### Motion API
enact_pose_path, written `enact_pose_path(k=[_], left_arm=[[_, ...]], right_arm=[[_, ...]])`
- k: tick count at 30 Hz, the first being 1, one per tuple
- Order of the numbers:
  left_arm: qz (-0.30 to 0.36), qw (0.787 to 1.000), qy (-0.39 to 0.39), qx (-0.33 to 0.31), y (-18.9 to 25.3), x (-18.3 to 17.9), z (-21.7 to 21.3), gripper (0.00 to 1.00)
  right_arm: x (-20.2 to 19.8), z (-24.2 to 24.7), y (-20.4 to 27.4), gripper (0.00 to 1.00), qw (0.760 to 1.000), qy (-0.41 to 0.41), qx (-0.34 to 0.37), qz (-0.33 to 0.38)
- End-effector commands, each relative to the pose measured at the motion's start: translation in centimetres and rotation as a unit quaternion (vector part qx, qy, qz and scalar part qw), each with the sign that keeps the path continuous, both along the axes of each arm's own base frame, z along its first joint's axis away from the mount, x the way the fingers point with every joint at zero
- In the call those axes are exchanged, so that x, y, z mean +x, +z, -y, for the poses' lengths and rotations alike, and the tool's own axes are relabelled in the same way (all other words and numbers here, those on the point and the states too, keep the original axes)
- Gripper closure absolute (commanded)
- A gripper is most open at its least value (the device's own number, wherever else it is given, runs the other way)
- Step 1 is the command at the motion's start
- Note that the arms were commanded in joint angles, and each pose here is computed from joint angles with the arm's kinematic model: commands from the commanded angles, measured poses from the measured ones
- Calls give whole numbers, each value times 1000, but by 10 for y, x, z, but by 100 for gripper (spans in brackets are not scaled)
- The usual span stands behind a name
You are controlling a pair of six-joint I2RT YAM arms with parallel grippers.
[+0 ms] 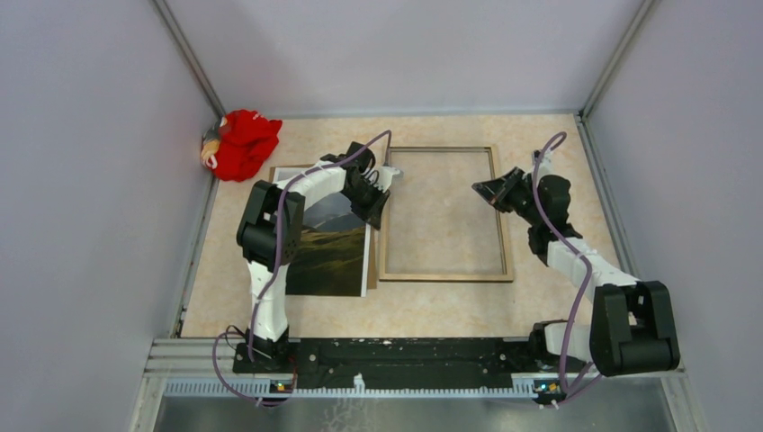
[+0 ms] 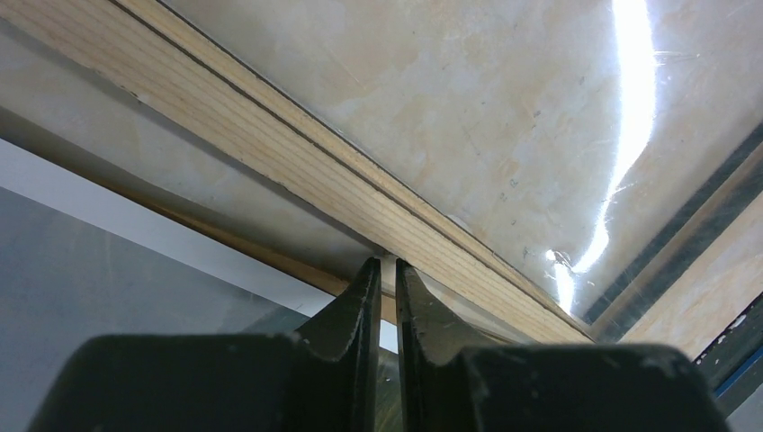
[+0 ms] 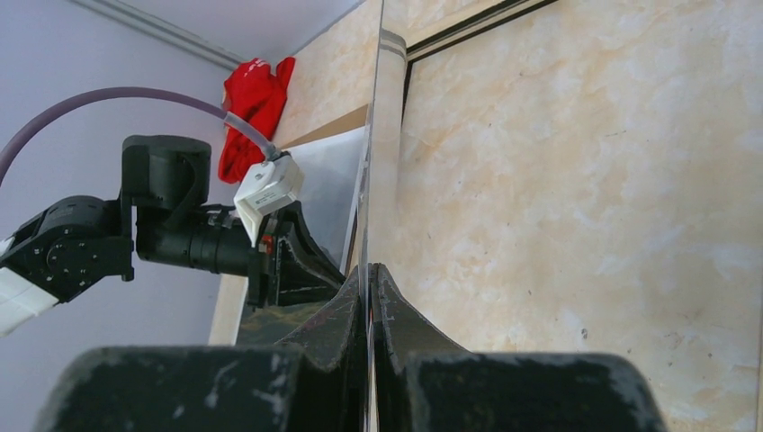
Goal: Put the photo into the frame
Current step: Place the photo frame item in the photo frame.
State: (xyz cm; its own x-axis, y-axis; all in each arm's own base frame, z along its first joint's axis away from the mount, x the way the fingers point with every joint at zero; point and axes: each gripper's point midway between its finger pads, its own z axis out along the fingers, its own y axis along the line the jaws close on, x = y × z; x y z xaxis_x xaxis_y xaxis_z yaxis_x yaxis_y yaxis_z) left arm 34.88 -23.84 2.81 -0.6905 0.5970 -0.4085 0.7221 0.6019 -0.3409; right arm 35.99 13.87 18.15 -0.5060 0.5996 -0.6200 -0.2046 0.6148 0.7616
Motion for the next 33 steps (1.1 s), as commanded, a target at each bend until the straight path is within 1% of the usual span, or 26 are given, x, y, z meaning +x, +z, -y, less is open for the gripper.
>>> enact_pose_path(k=[1, 7, 16, 26, 33], left_arm=[[6, 1000, -12, -25, 11, 2, 11, 83], [7, 1000, -13, -24, 12, 3, 11, 83], [8, 1000, -14, -23, 12, 4, 10, 83], [8, 1000, -14, -25, 12, 4, 10, 84], [6, 999, -7, -32, 14, 6, 9, 86]], right_arm=[[18, 0, 36, 100, 998, -5, 11, 54], [24, 1, 35, 100, 999, -8, 32, 38], [24, -4, 33, 100, 999, 4, 42, 31], [20, -18, 34, 100, 994, 40, 100, 16], [16, -20, 38, 100, 994, 46, 102, 18]])
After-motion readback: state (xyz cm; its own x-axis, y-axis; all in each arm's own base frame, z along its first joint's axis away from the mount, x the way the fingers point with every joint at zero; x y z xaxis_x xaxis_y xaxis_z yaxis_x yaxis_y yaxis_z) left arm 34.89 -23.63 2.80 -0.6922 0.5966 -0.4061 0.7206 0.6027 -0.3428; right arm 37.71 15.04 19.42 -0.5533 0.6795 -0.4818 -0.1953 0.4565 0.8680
